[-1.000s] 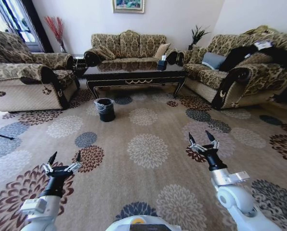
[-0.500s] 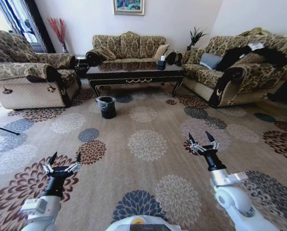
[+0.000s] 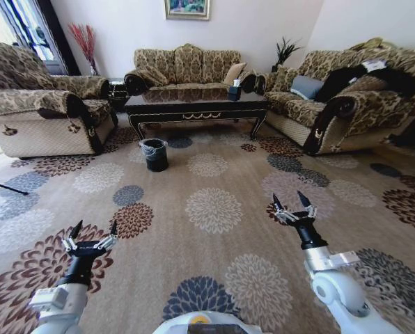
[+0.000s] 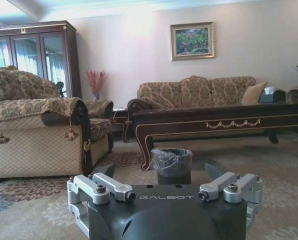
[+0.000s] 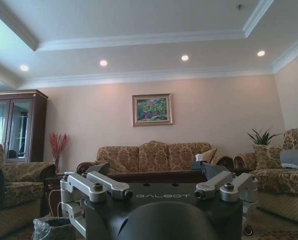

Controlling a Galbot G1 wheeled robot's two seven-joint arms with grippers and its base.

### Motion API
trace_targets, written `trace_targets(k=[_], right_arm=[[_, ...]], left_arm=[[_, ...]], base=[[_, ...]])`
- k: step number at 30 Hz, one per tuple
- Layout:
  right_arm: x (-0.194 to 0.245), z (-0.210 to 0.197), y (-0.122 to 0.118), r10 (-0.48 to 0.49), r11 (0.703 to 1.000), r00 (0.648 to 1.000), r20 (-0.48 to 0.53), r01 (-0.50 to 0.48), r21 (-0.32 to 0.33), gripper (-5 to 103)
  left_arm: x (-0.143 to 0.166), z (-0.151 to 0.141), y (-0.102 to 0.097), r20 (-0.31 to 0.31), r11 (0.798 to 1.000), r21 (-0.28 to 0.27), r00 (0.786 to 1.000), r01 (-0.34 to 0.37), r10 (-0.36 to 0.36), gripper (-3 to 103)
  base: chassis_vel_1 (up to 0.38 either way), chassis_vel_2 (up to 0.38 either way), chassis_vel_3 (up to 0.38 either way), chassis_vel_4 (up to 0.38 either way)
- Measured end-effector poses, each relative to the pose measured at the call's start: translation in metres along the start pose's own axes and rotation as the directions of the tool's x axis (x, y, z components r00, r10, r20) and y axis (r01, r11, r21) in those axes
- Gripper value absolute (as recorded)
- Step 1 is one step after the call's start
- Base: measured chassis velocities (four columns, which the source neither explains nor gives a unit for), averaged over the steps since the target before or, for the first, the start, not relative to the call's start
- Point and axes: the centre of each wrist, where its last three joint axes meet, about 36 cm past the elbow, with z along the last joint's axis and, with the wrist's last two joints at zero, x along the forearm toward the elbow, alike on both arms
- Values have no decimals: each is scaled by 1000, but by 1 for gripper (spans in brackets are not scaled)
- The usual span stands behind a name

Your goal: Move to the front of the table and pick up the trash from the floor, then place it into the trash bin.

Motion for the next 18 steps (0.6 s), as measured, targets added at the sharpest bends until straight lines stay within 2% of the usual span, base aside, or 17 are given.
trace_targets(k=[3, 10, 13, 18], right_arm=[[-2, -11, -6, 14, 999, 1000, -5, -14, 30, 100], [0, -24, -17, 10, 996, 1000, -16, -9, 84, 100], [-2, -40, -19, 34, 995, 999, -27, -31, 94, 100], [-6, -53, -21, 22, 993, 999, -23, -20, 112, 100]], left_arm=[[-4, 0, 2, 25, 1000, 0, 1000, 6, -6, 100], [-13, 6, 8, 32, 1000, -1, 999, 17, -17, 100], [-16, 1, 8, 13, 999, 32, 999, 41, -41, 100], [-14, -6, 5, 17, 997, 64, 999, 50, -51, 100]], base=[[0, 0, 0, 0], [0, 0, 0, 0], [0, 0, 0, 0], [0, 0, 0, 0]])
